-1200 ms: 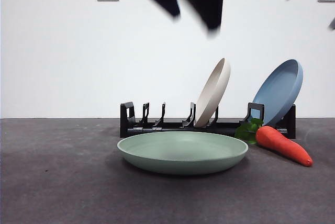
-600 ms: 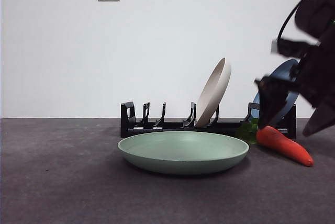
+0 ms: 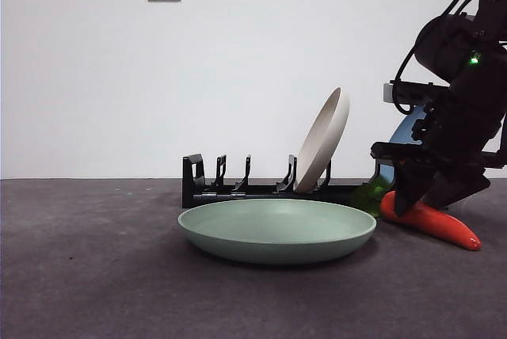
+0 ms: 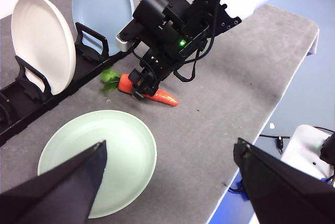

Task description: Take the green plate from the plate rack,put the plate on the table,take the carrot from the table,put the carrot in the plate

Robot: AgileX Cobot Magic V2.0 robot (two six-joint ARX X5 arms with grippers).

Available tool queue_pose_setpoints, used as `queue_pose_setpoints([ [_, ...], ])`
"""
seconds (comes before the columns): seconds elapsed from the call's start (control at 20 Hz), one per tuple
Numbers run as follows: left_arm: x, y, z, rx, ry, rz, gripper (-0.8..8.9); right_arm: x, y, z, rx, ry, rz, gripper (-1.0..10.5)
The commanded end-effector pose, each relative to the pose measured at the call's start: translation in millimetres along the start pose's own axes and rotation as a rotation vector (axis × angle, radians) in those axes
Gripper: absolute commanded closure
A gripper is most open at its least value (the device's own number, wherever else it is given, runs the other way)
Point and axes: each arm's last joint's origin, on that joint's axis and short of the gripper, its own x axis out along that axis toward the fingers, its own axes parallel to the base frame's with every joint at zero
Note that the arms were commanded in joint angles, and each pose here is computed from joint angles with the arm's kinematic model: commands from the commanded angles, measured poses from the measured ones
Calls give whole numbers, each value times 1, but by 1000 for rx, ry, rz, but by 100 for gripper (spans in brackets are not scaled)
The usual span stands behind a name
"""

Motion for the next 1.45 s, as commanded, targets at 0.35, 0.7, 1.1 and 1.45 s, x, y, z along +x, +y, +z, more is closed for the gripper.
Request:
queue_pose_setpoints([
  [0.35, 1, 0, -3, -7, 17, 2, 405, -11, 6, 3, 26, -15, 14, 963],
  [0.7, 1, 0, -4, -3, 29, 4, 405, -56, 93, 20, -110, -208, 196, 963],
  [1.1, 1, 1, -8, 9, 73, 12, 405, 11, 135, -11, -181, -72, 251, 962],
  [1.45, 0, 1, -12, 21, 109, 19, 405, 7, 134, -9, -179, -79, 253, 474],
])
